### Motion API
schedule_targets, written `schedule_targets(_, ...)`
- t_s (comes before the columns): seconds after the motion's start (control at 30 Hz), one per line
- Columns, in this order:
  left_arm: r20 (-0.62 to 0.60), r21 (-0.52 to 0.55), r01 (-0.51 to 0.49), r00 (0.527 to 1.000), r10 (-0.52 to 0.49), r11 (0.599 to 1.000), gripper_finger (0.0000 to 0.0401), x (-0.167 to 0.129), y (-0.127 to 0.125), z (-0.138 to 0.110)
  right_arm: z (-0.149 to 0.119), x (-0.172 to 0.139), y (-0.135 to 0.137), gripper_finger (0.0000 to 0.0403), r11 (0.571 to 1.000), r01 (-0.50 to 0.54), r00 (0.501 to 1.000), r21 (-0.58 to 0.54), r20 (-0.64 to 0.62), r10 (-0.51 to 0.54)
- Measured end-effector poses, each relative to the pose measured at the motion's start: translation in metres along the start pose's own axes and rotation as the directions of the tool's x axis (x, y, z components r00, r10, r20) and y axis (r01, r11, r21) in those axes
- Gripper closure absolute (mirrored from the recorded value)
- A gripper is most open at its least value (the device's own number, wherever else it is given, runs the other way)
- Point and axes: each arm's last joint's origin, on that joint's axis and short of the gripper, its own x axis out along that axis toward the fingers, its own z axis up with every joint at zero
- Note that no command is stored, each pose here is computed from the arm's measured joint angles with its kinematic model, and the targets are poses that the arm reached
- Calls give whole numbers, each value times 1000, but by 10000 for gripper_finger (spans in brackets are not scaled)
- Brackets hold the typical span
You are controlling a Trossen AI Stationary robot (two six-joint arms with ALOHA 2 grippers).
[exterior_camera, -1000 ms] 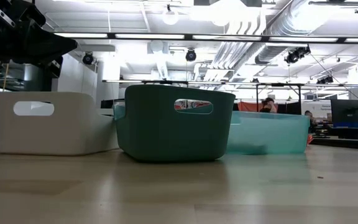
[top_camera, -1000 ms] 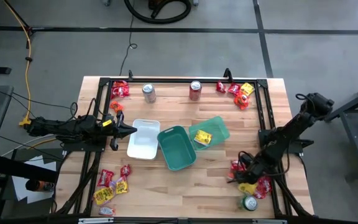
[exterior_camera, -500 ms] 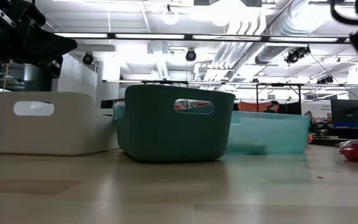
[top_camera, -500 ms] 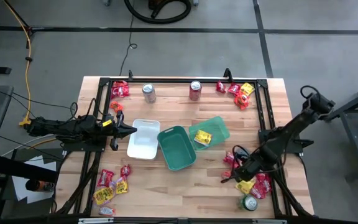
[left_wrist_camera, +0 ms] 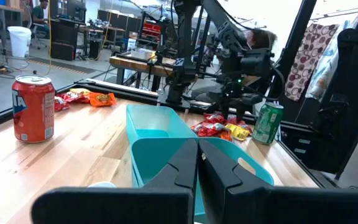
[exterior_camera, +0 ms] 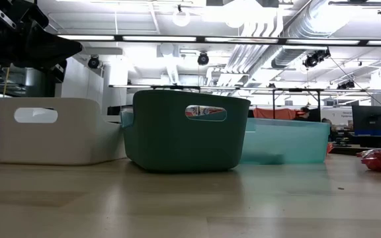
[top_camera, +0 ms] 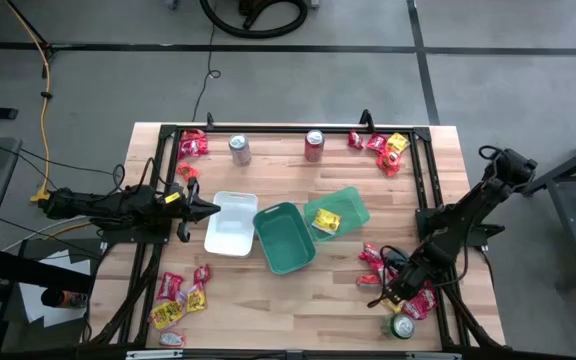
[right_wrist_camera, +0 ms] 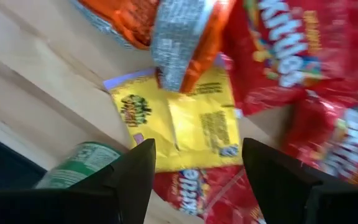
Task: Sort candy
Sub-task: Put the yellow candy into the green transparent bin
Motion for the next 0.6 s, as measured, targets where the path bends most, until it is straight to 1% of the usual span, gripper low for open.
schedule_targets(0.1,0,0,0,1000,0,1000,400,0,0,0,1,8,-2,167,999,-47,999,-3,-10,47)
schedule_targets(0.27,0,0,0,1000,0,1000,400,0,0,0,4,13,-10,167,1000,-17,1000,3,-6,17)
schedule_targets(0.37,0,0,0,1000,0,1000,400,0,0,0,5,17,-13,167,1000,-26,1000,-5,-9,26)
schedule_targets(0.47,0,0,0,1000,0,1000,400,0,0,0,5,22,-15,167,998,-57,998,-2,-25,57)
schedule_targets(0.6,0,0,0,1000,0,1000,400,0,0,0,6,26,-16,167,999,-39,999,-1,-28,39)
